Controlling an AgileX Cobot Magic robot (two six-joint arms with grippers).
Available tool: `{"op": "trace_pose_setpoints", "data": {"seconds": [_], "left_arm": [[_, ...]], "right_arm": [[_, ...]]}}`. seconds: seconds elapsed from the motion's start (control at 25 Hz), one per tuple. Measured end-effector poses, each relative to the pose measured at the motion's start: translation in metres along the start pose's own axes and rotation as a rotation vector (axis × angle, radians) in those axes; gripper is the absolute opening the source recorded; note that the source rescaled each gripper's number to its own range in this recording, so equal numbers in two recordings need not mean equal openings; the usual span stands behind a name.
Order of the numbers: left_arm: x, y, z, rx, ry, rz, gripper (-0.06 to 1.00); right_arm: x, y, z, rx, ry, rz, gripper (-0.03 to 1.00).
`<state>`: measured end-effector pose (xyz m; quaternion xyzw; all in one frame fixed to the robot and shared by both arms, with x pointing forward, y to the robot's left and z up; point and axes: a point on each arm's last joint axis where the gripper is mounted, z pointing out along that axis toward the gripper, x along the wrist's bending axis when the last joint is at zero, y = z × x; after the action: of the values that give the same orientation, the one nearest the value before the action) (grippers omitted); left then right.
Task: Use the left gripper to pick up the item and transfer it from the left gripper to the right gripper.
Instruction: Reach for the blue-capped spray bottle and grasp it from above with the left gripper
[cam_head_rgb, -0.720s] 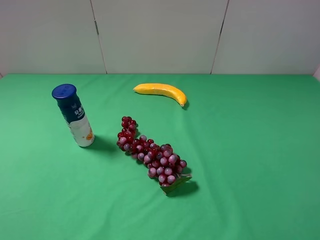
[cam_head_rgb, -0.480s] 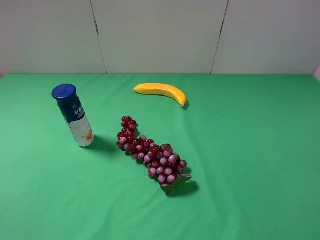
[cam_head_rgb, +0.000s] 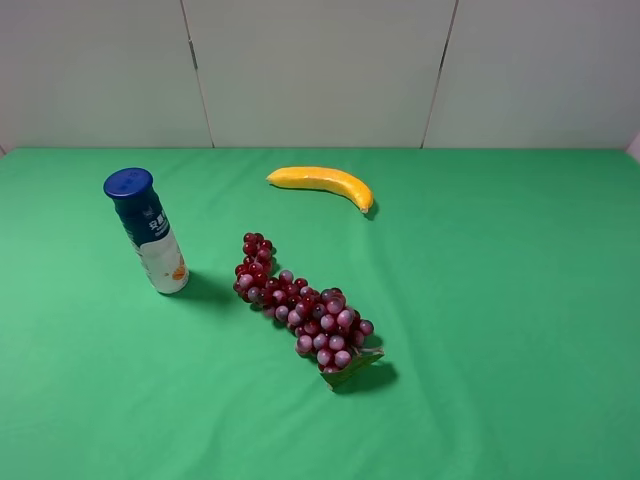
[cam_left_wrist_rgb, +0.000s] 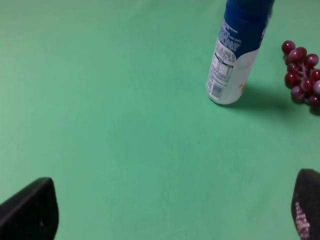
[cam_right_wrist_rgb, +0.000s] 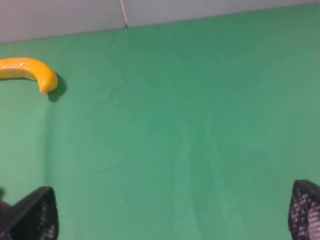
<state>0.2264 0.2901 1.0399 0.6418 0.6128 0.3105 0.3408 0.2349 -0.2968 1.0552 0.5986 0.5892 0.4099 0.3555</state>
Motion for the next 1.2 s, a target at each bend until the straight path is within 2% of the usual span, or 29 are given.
{"op": "trace_pose_setpoints", "data": {"seconds": [0.52, 0.8, 1.2], "left_arm": [[-0.001, 0.006, -0.008, 0.014, -0.005, 0.002, 0.88], [0.000, 0.043, -0.014, 0.095, -0.011, -0.005, 0.98], [0.004, 0.107, 0.006, 0.237, -0.050, -0.030, 0.99]], "right_arm": [[0.000, 0.000, 0.000, 0.000, 0.000, 0.000, 1.00], [0.000, 0.000, 0.000, 0.000, 0.000, 0.000, 1.00], [0.000, 0.000, 0.000, 0.000, 0.000, 0.000, 1.00]]}}
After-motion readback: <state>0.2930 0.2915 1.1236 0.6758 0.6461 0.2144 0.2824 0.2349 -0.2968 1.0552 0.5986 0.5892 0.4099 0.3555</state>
